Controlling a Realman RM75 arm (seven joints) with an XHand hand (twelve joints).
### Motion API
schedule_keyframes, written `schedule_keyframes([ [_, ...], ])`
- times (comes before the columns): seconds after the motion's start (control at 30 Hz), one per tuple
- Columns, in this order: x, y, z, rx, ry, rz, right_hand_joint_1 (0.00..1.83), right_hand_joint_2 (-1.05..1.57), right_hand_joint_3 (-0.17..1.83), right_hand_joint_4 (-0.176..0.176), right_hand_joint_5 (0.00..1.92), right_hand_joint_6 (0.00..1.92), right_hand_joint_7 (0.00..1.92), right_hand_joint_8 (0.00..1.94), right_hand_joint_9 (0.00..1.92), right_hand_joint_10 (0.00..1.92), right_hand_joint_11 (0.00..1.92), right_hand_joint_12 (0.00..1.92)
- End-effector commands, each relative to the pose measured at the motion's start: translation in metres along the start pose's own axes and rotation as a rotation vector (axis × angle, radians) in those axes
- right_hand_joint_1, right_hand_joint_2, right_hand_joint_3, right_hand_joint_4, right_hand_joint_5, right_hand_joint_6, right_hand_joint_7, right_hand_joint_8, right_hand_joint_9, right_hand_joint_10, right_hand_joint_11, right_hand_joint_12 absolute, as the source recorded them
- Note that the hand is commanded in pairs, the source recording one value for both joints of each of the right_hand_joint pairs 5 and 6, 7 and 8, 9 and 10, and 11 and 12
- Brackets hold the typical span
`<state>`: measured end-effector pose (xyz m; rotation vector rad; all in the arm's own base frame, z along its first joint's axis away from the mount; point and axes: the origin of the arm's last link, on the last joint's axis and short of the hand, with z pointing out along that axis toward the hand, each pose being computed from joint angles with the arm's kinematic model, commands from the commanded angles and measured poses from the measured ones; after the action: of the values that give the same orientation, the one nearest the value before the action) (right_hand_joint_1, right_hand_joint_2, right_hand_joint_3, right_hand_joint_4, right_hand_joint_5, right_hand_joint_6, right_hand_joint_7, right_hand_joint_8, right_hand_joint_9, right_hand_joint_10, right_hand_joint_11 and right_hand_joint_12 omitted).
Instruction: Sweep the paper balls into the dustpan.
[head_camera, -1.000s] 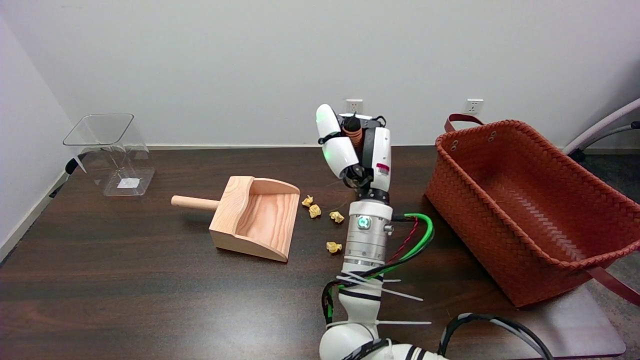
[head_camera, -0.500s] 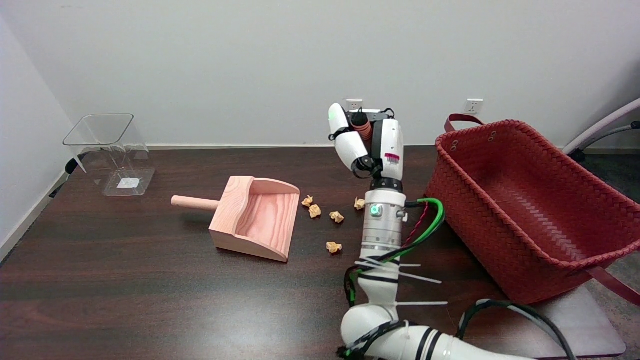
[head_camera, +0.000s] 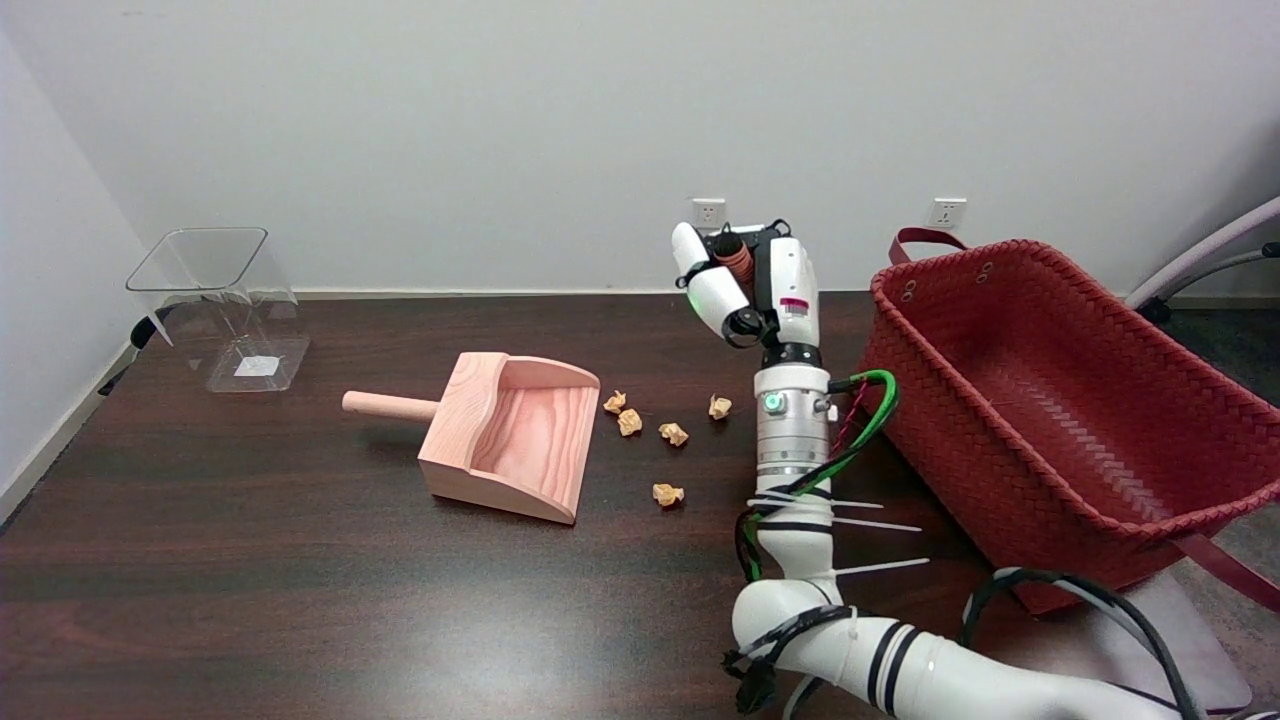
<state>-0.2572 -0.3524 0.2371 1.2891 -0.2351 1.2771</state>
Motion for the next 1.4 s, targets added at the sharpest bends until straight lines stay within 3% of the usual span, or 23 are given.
schedule_keyframes([
  [0.03, -0.016, 0.05, -0.011, -0.12, -0.115, 0.02, 0.77, 1.57, 0.18, 0.0, 1.92, 1.92, 1.92, 1.92, 1.92, 1.92, 1.92, 1.92],
  [0.27, -0.041, 0.046, -0.025, -0.178, -0.164, 0.091, 0.74, 1.57, 0.22, 0.0, 1.92, 1.92, 1.92, 1.92, 1.92, 1.92, 1.92, 1.92],
  [0.5, -0.067, 0.025, -0.035, -0.208, -0.171, 0.317, 0.71, 1.57, 0.19, 0.0, 1.92, 1.92, 1.92, 1.92, 1.92, 1.92, 1.92, 1.92],
  [0.83, -0.072, -0.015, -0.041, -0.177, -0.028, 0.442, 0.69, 1.57, -0.08, 0.0, 1.92, 1.92, 1.92, 1.92, 1.92, 1.92, 1.92, 1.92],
  [1.0, -0.069, -0.031, -0.042, -0.148, 0.047, 0.48, 0.69, 1.57, -0.1, 0.0, 1.92, 1.92, 1.92, 1.92, 1.92, 1.92, 1.92, 1.92],
  [1.4, -0.077, -0.055, -0.027, -0.092, 0.066, 0.527, 0.65, 1.57, -0.1, 0.0, 1.92, 1.92, 1.92, 1.92, 1.92, 1.92, 1.92, 1.92],
])
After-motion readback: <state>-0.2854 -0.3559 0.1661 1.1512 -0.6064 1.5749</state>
